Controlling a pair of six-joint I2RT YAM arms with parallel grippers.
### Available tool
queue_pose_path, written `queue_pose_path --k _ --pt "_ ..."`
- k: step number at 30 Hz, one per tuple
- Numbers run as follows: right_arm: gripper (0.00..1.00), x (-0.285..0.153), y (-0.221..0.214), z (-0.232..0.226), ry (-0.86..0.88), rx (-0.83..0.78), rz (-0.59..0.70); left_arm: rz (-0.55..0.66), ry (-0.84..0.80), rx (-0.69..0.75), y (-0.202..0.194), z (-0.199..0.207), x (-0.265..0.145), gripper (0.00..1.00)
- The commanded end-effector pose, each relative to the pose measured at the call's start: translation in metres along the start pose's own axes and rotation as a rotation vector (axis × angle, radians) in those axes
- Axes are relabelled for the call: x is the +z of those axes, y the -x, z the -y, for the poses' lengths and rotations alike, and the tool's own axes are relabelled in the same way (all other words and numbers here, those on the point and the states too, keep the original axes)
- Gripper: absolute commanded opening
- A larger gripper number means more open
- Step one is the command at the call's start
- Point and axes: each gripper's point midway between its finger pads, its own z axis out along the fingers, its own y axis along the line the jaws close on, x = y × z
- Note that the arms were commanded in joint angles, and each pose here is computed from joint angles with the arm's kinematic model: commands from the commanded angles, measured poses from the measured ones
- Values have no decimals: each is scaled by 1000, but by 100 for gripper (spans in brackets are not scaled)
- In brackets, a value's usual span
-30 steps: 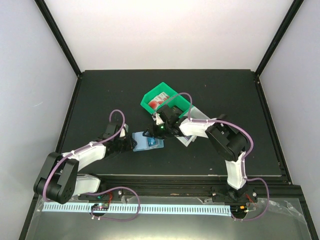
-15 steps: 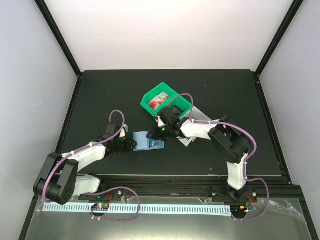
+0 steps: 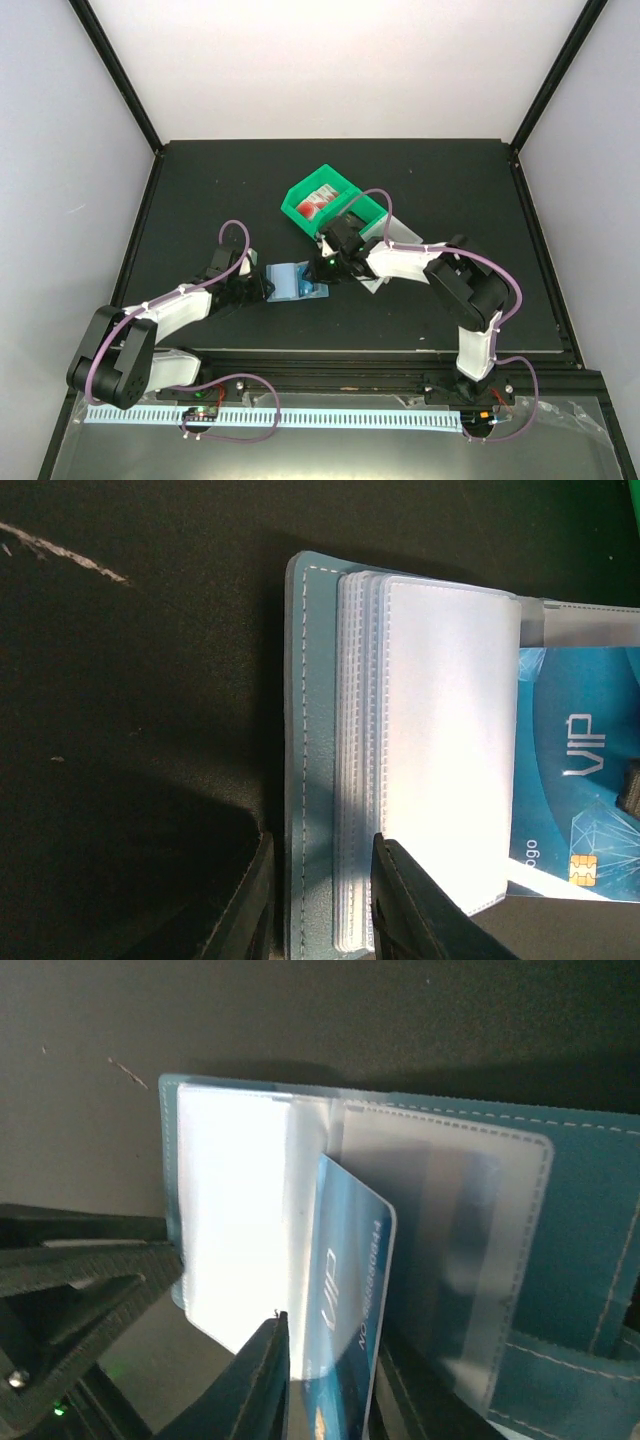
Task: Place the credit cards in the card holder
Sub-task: Insert the credit card into the card holder.
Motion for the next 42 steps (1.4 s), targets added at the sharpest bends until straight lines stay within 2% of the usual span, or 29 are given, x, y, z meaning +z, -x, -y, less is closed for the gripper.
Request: queue_pose_path --k 1,4,7,18,23,31,42 --pt "20 -8 -4 0 -10 5 9 -21 2 -17 -6 -2 -1 29" --pt "6 -9 -3 1 -2 12 27 -23 0 -19 -6 -2 -1 29" --pt "1 -6 1 -5 31 13 47 -24 -1 -19 -6 -2 0 29" --pt "1 1 11 -21 127 23 71 -34 11 -22 -9 -5 1 28" --pt "1 8 8 -11 102 49 61 -34 11 -22 -9 -5 1 28" --pt "1 -1 16 -3 45 55 121 -35 17 -24 -10 -7 1 28" --pt "1 16 5 -5 90 85 38 -39 15 -26 -11 -7 2 28"
